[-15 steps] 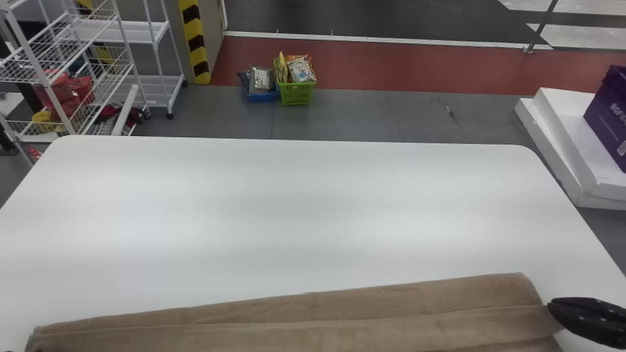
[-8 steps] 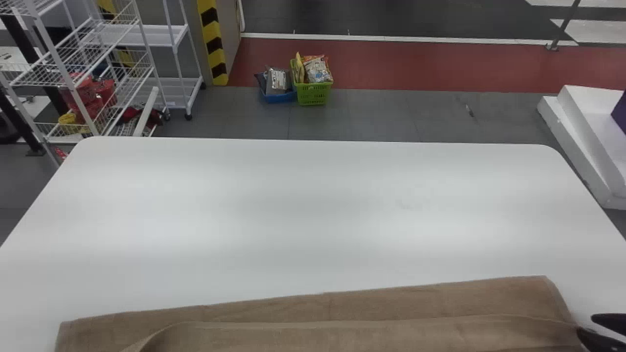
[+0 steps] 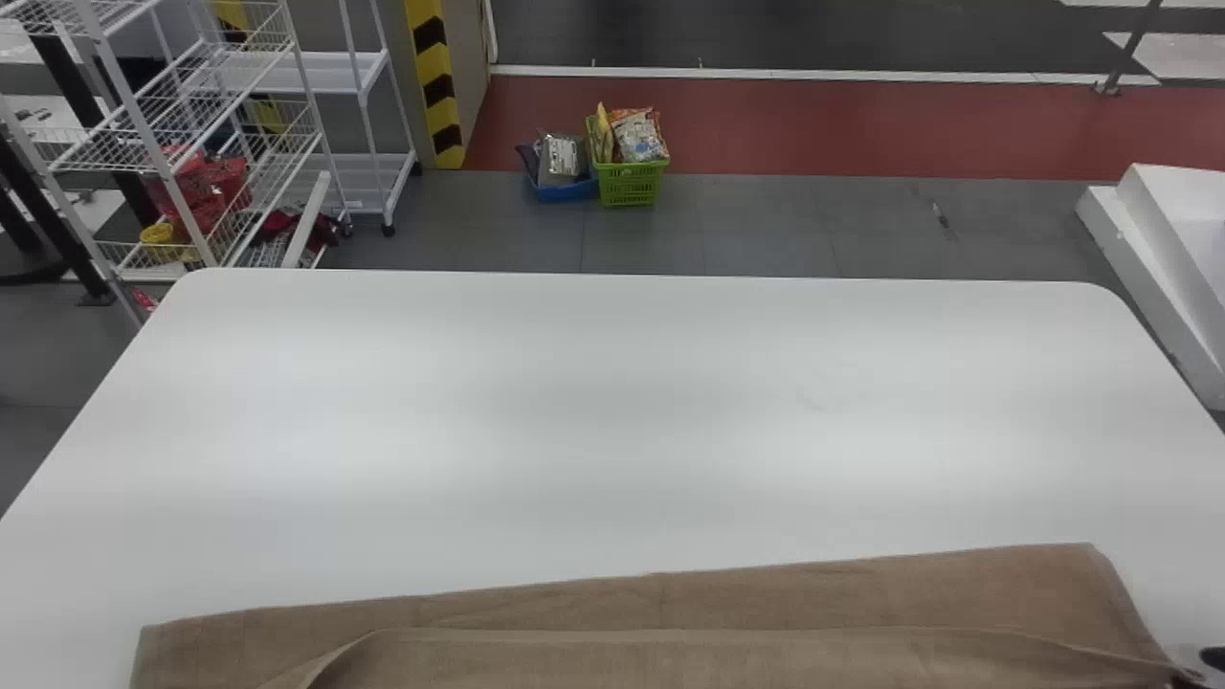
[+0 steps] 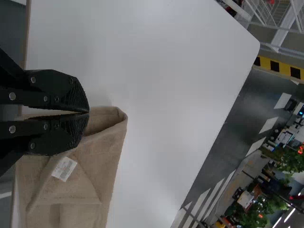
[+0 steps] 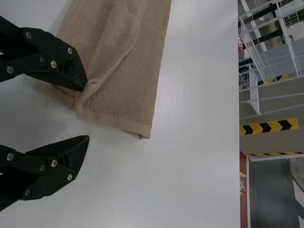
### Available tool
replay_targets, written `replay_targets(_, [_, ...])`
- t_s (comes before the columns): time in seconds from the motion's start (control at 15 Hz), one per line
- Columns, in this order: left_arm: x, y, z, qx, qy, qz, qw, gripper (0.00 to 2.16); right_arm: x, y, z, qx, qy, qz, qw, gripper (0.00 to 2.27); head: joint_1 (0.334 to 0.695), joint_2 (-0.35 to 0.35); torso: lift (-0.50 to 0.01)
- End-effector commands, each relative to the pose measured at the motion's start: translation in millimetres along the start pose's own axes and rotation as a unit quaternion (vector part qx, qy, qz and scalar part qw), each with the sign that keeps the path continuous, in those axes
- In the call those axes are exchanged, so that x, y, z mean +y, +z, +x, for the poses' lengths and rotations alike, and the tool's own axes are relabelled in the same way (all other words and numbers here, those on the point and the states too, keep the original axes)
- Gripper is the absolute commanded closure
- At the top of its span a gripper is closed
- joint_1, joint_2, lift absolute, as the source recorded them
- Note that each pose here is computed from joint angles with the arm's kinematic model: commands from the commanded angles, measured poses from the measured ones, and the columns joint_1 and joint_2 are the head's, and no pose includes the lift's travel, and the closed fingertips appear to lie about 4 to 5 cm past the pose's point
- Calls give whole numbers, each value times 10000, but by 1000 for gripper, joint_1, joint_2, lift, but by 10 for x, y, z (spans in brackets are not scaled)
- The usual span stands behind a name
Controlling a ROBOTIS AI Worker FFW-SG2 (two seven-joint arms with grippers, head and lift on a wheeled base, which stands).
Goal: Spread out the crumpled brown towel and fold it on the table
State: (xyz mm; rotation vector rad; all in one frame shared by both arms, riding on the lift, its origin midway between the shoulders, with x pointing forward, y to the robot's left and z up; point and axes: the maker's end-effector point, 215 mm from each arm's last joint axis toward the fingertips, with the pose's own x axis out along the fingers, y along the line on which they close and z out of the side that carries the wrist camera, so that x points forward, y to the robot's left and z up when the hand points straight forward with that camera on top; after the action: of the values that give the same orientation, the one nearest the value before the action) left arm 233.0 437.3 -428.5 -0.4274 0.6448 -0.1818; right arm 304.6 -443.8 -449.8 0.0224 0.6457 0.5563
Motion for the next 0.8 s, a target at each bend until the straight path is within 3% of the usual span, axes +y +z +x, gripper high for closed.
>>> replay_targets(0.0, [126, -4, -52, -59, 95, -50, 9999, 1440, -157, -147, -246, -174, -149, 112, 9997, 390, 695, -14, -127])
replay_targets(0.07, [112, 20, -85, -85, 77, -122, 9999, 1204, -203, -119, -347, -336, -208, 216, 9990, 387, 695, -20, -127])
replay_targets(0.13, [53, 9, -123, -54, 29, -337, 9994, 539, -249, -56, -443, -515, -277, 269, 9979, 252, 695, -31, -127])
replay_targets(0.2, [-45, -26, -145, 77, -12, -557, 9984, 124, -263, -13, -494, -655, -303, 329, 9969, 140, 695, -66, -127])
replay_targets(0.4, [-260, -85, -191, 304, -79, -1019, 9943, 87, -169, 130, -491, -1024, -254, 514, 9931, 124, 695, -131, -127])
replay_targets(0.47, [-343, -184, -221, 492, -84, -1377, 9892, 83, -120, 203, -506, -1240, -210, 648, 9899, 124, 695, -143, -127])
replay_targets(0.53, [-469, -274, -230, 701, -144, -1802, 9810, 87, -40, 271, -494, -1403, -162, 723, 9873, 124, 695, -149, -127])
replay_targets(0.67, [-533, -257, -199, 773, -99, -1947, 9778, 87, 75, 374, -433, -1512, -102, 673, 9862, 130, 695, -172, -127])
replay_targets(0.73, [-553, -229, -166, 789, -43, -1891, 9788, 103, 89, 407, -396, -1552, -65, 681, 9855, 130, 695, -173, -127])
